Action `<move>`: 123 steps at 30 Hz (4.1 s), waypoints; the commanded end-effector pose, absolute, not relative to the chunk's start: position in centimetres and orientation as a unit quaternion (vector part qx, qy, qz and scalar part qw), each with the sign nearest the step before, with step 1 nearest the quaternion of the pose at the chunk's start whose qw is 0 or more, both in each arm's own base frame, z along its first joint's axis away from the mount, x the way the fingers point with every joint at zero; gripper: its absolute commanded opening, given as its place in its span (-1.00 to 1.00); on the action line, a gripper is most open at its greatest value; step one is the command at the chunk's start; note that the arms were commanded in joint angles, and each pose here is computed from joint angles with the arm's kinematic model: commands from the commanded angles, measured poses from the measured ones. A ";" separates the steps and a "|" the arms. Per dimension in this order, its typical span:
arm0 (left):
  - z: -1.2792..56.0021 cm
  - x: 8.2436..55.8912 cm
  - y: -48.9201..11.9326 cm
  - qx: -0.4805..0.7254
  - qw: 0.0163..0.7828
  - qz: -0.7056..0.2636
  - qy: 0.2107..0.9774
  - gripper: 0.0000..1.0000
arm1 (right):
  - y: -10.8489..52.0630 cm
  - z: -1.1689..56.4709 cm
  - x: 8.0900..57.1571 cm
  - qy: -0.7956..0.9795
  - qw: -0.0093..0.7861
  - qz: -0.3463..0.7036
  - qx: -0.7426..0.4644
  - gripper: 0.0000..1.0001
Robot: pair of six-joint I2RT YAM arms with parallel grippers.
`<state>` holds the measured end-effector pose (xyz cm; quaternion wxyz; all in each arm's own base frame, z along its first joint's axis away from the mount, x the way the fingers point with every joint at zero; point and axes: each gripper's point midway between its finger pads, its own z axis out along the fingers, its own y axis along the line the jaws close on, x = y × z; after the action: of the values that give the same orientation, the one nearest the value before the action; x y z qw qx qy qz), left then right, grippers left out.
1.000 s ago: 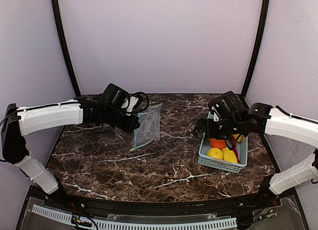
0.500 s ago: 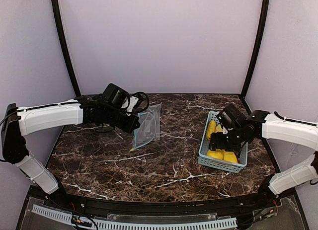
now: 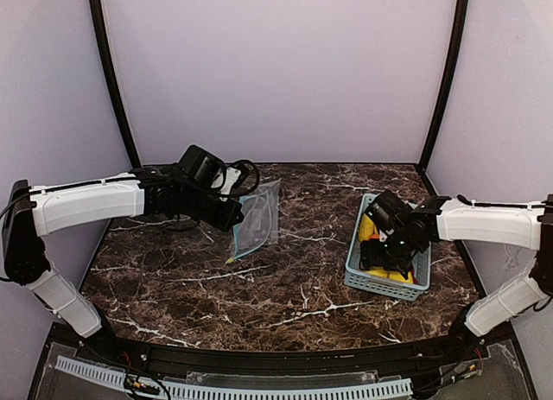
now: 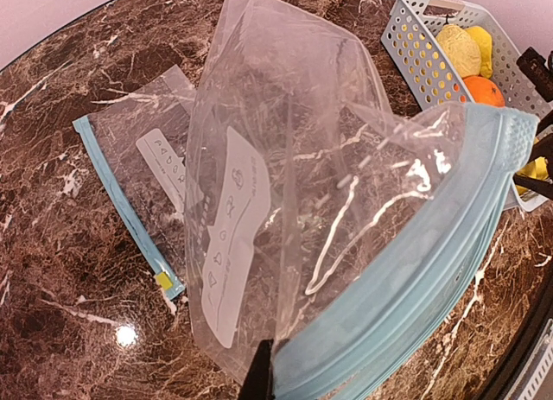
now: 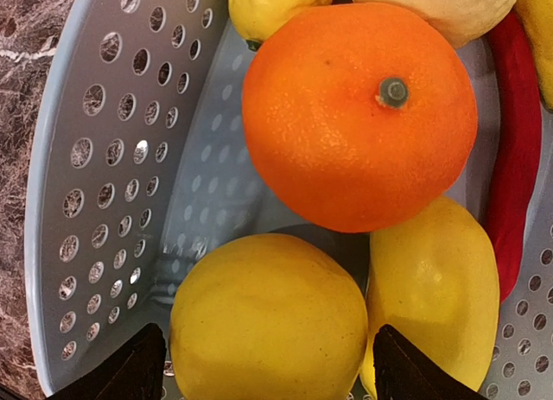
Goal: Place the food in the zip-top bag and seal the zipper
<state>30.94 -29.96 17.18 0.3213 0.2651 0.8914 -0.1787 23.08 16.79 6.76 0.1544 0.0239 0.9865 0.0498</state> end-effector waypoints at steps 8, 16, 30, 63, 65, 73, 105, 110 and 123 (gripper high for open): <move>18.3 30.9 -29.9 0.264 0.332 -0.184 0.887 -0.99 | 16.0 5.9 23.2 0.987 0.156 0.028 0.037 0.34; 18.4 30.9 -29.8 0.263 0.333 -0.183 0.887 -0.99 | 15.7 6.4 23.5 0.985 0.169 0.023 0.040 0.26; 18.5 30.6 -30.4 0.269 0.329 -0.201 0.883 -0.99 | 16.8 18.2 25.6 0.940 0.321 0.118 0.007 0.10; 19.8 29.4 -31.6 0.274 0.324 -0.252 0.870 -0.99 | 44.7 29.8 21.2 0.707 0.372 0.522 -0.298 0.07; 19.9 29.4 -31.6 0.274 0.324 -0.255 0.869 -0.99 | 45.1 28.4 22.1 0.727 0.370 0.503 -0.286 0.06; 20.1 29.4 -31.6 0.272 0.326 -0.257 0.868 -0.99 | 44.5 24.4 24.9 0.773 0.387 0.439 -0.246 0.06; 19.9 30.7 -31.1 0.227 0.286 -0.339 0.867 -0.99 | 44.3 18.7 32.3 0.855 0.410 0.250 -0.195 0.06; 20.0 30.4 -31.4 0.232 0.281 -0.350 0.863 -0.99 | 44.4 18.8 33.0 0.857 0.406 0.252 -0.195 0.07; 20.9 29.1 -33.2 0.251 0.259 -0.414 0.836 -0.99 | 46.5 20.0 32.3 0.845 0.349 0.353 -0.200 0.17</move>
<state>29.94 -32.55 20.46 0.2663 0.2416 0.8500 -0.3849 32.63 44.91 18.40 0.3647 -0.1973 0.8610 0.2946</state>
